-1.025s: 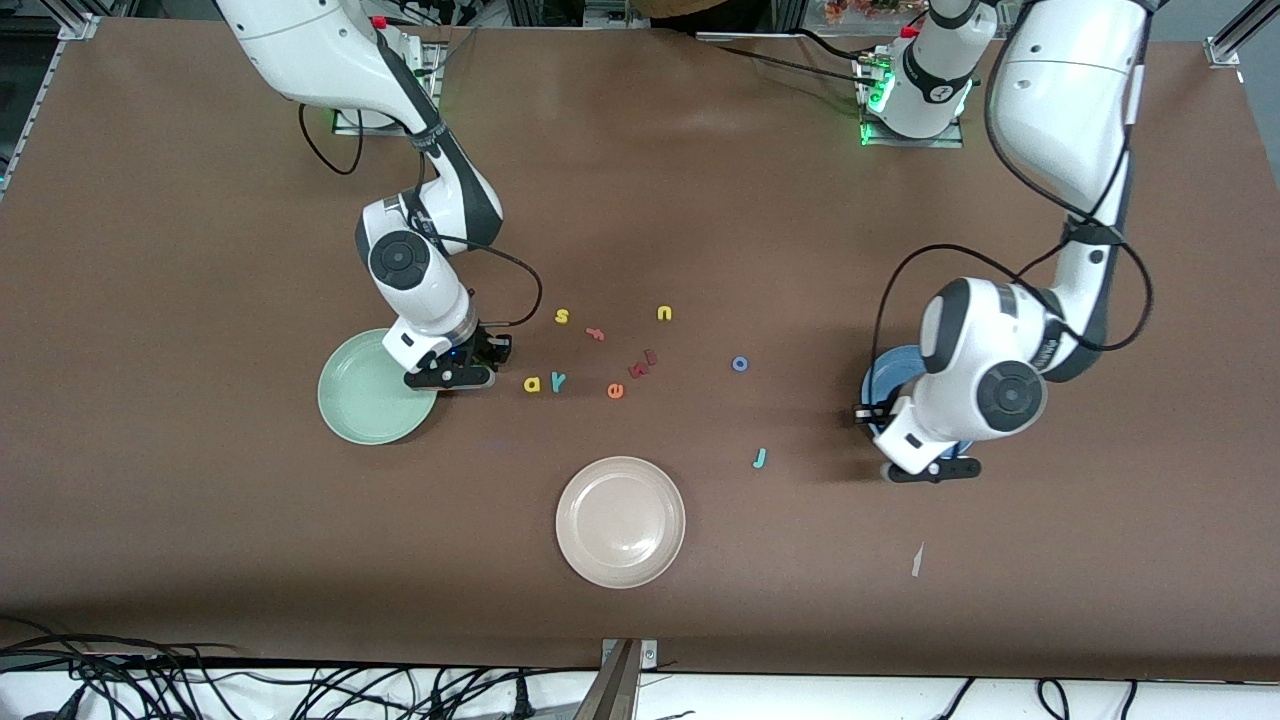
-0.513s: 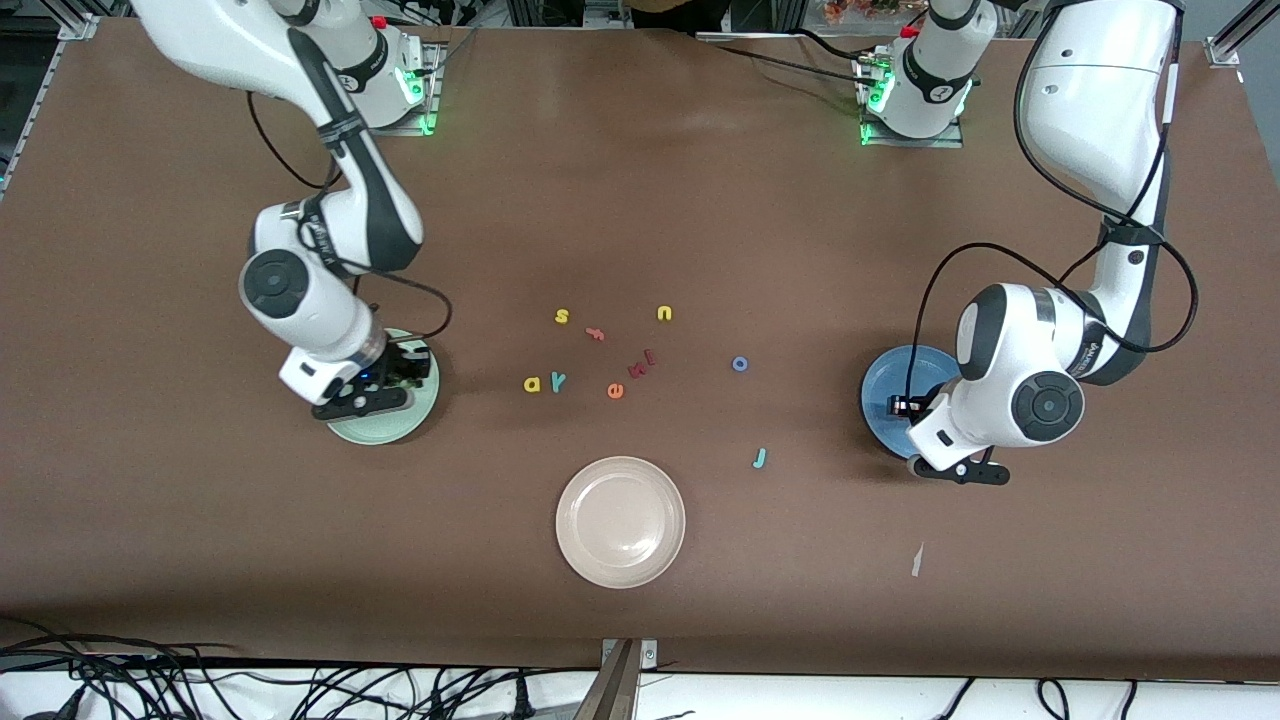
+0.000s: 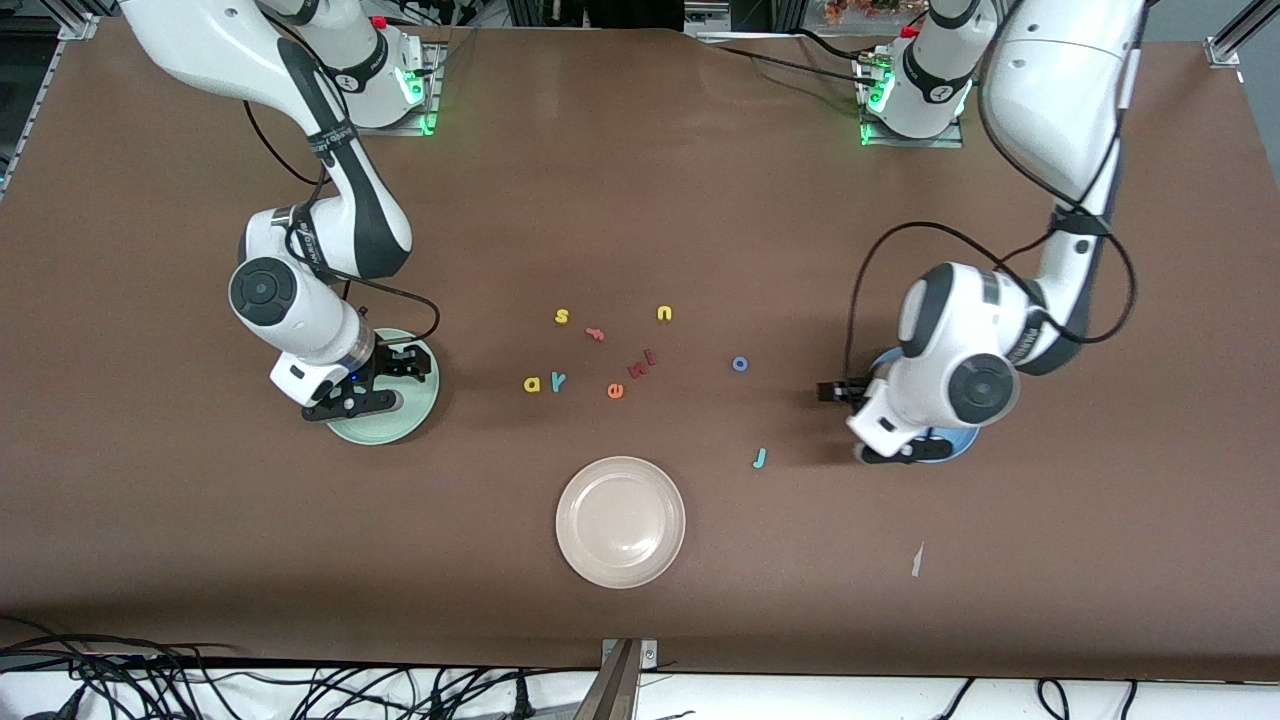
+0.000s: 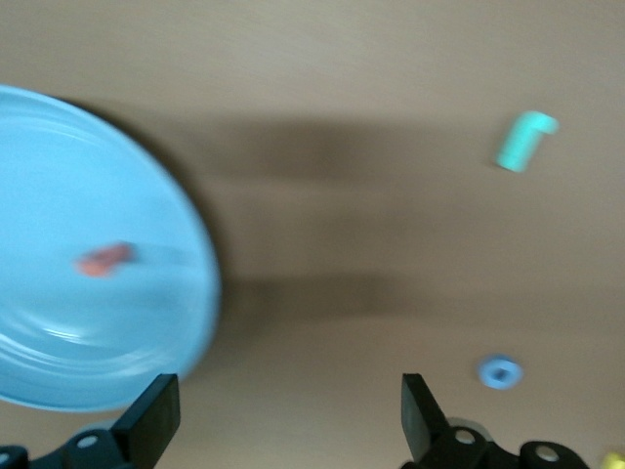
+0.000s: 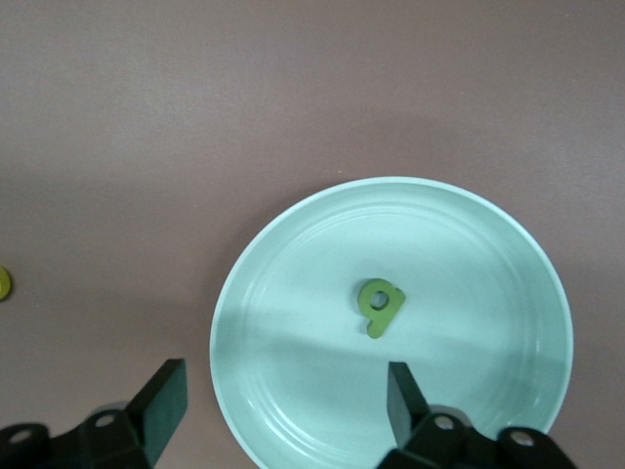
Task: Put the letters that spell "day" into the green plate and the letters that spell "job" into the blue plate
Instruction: 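Move both grippers to the letters between the plates, then grasp the yellow d with the right gripper while the left gripper grasps the blue o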
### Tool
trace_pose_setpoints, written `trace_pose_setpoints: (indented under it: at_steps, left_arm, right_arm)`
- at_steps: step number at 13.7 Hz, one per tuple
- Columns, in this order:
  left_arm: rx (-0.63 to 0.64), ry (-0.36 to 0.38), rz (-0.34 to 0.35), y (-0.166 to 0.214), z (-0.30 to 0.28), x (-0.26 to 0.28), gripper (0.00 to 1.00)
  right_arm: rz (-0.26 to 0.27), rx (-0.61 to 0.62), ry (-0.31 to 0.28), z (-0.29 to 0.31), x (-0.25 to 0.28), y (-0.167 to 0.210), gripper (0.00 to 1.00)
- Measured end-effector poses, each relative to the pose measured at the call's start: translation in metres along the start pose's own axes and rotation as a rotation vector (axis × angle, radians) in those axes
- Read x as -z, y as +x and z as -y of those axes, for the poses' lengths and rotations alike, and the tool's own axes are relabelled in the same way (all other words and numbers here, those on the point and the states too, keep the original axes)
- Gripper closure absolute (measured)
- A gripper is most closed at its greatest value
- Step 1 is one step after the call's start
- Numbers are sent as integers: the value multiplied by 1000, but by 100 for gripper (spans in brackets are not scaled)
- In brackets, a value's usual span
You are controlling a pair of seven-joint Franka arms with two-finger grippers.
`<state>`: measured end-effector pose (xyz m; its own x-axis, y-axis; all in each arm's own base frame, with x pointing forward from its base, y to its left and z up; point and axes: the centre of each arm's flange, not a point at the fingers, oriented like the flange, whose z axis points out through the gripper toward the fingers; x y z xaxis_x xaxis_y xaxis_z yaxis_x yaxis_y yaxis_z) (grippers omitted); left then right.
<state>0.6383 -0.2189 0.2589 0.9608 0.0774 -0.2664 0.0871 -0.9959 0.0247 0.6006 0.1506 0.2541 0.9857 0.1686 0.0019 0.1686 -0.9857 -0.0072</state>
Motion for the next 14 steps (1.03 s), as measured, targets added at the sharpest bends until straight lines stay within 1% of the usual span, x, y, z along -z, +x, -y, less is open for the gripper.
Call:
trace_pose_setpoints:
  at_steps: [2, 4, 5, 7, 9, 11, 14]
  left_arm:
    - [7, -6, -43, -11, -37, -8, 0]
    - [23, -10, -70, -17, -61, -25, 0]
    - [21, -12, -85, -21, -72, -36, 3]
    - [24, -13, -107, -31, -86, -61, 3]
    - [42, -5, -103, -44, -97, -79, 2]
    - [47, 2, -102, -56, -113, -86, 2]
    - [45, -5, -123, -64, -122, -95, 4]
  right_arm:
    - [-13, -45, 13, 26, -3, 2, 8]
    - [-29, -80, 25, 80, -11, 6, 8]
    - [-33, -93, 28, 110, -16, 6, 8]
    - [-38, -125, 33, 157, -28, 8, 8]
    - [-49, -144, 34, 175, -42, 13, 9]
    - [-67, -149, 38, 177, -56, 18, 11]
    - [-86, -140, 43, 183, -75, 17, 14]
